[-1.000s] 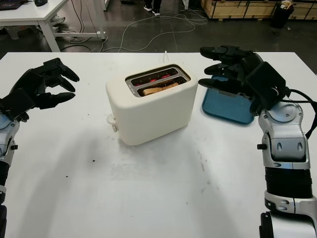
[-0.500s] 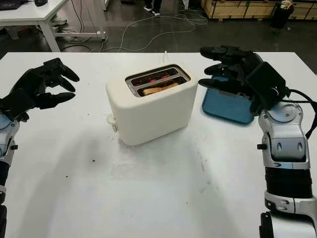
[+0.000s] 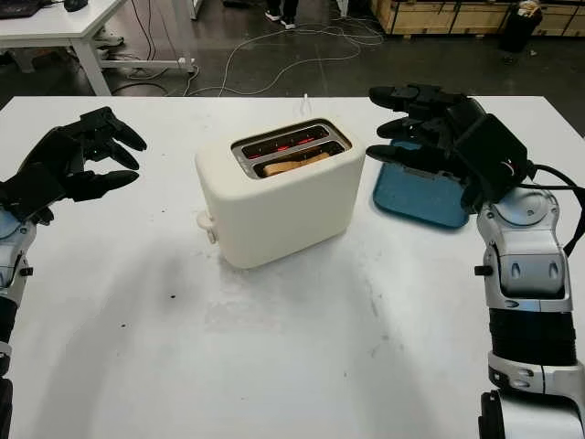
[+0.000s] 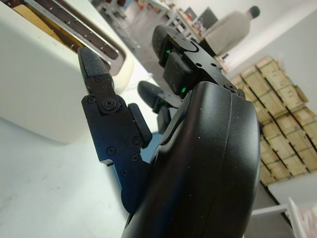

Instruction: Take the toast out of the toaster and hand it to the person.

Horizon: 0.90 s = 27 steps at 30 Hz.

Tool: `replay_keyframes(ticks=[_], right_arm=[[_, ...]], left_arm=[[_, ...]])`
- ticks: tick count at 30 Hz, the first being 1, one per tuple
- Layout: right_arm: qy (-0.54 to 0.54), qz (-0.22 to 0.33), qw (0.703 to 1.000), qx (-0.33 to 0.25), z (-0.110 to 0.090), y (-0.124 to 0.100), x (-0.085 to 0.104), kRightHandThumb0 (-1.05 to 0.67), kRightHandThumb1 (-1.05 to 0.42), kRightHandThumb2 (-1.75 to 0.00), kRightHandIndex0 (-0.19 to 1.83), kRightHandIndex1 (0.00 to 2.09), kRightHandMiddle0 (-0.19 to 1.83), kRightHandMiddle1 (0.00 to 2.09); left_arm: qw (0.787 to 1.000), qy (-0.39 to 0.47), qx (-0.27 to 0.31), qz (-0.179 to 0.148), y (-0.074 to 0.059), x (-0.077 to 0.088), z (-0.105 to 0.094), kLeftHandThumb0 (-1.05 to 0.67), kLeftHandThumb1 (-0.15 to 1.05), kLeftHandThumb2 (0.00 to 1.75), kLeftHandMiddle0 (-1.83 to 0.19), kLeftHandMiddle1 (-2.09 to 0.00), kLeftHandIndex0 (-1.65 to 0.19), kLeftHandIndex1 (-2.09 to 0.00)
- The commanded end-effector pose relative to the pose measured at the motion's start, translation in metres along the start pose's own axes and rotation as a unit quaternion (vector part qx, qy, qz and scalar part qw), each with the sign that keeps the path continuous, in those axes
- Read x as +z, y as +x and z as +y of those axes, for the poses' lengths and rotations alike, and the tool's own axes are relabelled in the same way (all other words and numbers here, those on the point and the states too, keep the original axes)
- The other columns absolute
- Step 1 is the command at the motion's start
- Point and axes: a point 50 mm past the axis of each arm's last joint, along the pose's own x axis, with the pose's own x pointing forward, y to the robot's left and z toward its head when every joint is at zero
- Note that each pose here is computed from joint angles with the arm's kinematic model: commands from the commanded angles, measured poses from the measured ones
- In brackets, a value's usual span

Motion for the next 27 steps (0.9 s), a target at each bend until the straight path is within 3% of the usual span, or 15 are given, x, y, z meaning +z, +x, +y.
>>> replay_keyframes(ticks=[1, 27], right_arm=[[-0.002, -0.004, 1.000, 0.004, -0.0007, 0.0011, 0.0027, -0.34, -0.77, 0.00, 0.26, 0.98, 0.64, 0.05], [0.000, -0.007, 1.000, 0.002, -0.0003, 0.0010, 0.0025, -0.35, -0.76, 0.00, 0.28, 0.98, 0.66, 0.07]], left_arm=[[1.000, -0.005, 0.009, -0.008, 0.0022, 0.0033, 0.0007, -1.05, 0.92, 0.08, -0.31, -1.47, -0.30, -1.37], [1.000, -0.017, 0.009, -0.010, 0.0016, 0.0028, 0.0006, -1.05, 0.92, 0.06, -0.32, -1.46, -0.31, -1.35]])
